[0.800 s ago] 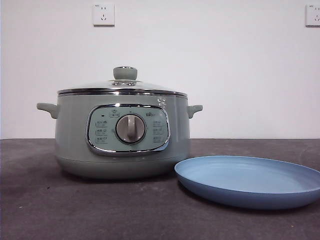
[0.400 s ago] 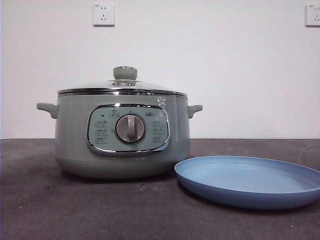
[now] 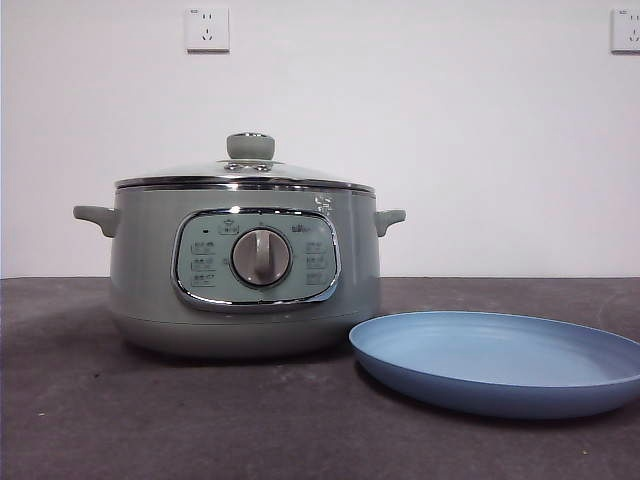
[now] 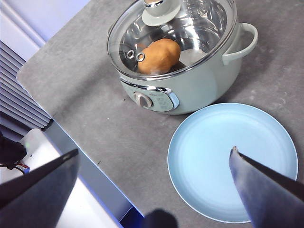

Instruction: Take the potato out from the steamer,put the potato on the plate,close the lid

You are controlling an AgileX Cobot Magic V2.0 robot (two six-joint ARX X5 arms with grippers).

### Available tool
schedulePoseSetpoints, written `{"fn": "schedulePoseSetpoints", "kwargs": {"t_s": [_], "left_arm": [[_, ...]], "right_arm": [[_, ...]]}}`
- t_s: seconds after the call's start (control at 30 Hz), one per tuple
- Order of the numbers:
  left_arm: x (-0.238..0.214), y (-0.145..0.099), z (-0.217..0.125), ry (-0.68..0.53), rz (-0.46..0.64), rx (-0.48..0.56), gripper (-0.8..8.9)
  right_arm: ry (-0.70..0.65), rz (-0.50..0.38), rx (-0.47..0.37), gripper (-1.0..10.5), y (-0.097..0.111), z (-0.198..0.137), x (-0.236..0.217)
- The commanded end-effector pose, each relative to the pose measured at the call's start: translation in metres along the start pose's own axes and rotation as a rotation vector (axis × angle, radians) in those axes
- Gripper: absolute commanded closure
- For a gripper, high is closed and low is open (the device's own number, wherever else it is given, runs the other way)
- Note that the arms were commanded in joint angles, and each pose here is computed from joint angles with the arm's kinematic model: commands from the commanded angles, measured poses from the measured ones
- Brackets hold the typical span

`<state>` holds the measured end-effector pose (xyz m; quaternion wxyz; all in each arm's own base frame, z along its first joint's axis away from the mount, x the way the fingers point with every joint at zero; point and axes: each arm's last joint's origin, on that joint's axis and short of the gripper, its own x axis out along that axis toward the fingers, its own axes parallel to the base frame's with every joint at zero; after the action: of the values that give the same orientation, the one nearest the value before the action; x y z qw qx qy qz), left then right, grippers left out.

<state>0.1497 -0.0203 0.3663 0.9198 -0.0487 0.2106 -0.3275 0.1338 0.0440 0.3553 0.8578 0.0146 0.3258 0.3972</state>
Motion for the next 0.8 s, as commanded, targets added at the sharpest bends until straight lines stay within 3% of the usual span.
{"fn": "schedulePoseSetpoints", "kwargs": {"t_s": [0.03, 0.43, 0.8], "left_arm": [[0.016, 0.003, 0.019, -0.003, -0.017, 0.028, 1.35], [0.124, 0.009, 0.069, 0.113, -0.01, 0.153, 1.35], [0.215, 0.017, 0.047, 0.242, 0.004, 0.186, 1.35]], "right_arm": [[-0.007, 0.002, -0.005, 2.6, 0.001, 0.001, 0.0], [-0.013, -0.003, -0.009, 2.6, 0.0, 0.002, 0.0], [-0.014, -0.003, -0.01, 2.6, 0.0, 0.002, 0.0]]}}
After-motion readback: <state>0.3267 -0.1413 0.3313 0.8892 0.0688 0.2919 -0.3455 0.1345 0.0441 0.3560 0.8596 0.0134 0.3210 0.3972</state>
